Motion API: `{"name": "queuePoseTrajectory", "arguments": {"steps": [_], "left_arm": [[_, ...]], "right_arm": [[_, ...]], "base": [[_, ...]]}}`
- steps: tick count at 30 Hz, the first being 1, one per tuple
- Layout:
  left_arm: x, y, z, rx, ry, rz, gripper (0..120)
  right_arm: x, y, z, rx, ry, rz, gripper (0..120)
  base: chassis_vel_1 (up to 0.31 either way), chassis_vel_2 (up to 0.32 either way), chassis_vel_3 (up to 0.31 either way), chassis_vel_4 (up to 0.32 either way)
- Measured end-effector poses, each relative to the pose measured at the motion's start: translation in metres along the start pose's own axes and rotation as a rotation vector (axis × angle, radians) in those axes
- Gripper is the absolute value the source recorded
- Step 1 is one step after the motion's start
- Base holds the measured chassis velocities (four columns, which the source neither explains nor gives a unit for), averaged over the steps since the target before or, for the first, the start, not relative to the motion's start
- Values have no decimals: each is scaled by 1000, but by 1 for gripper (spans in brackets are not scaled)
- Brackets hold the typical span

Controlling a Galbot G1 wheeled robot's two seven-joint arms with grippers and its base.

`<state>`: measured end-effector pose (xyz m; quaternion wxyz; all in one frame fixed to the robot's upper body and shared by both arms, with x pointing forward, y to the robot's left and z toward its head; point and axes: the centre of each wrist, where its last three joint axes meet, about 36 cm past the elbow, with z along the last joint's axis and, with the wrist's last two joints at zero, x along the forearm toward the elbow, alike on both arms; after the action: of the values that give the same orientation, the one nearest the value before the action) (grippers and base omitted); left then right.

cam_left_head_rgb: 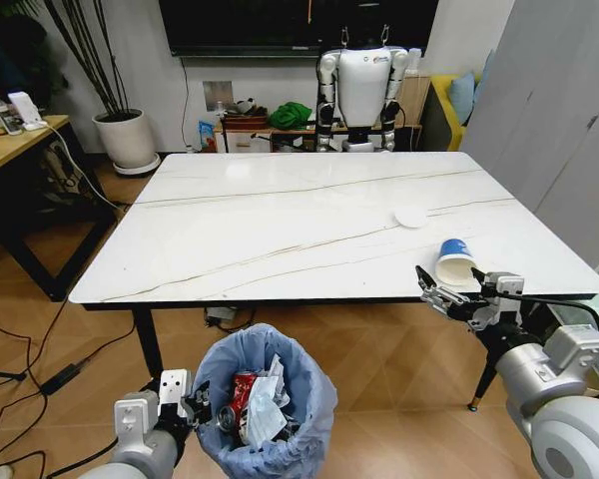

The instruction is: Pick up the trash bin and place the trash from the table into it.

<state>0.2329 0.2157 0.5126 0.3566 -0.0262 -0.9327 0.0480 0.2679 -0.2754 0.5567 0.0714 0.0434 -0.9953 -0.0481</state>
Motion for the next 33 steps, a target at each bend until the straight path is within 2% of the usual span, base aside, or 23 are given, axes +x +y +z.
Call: {"name": "queuePoseTrajectory", "arguments": {"steps": [25, 33], "left_arm": [[0, 1, 1, -1, 6, 0, 0], [0, 1, 1, -1, 7, 0, 0]], "right_arm": [[0, 5, 4, -7, 3, -18, 100], [-4, 9, 2, 28, -46, -27, 100]], "base": [[-104, -108, 99, 107], [-76, -75, 83, 76]]}}
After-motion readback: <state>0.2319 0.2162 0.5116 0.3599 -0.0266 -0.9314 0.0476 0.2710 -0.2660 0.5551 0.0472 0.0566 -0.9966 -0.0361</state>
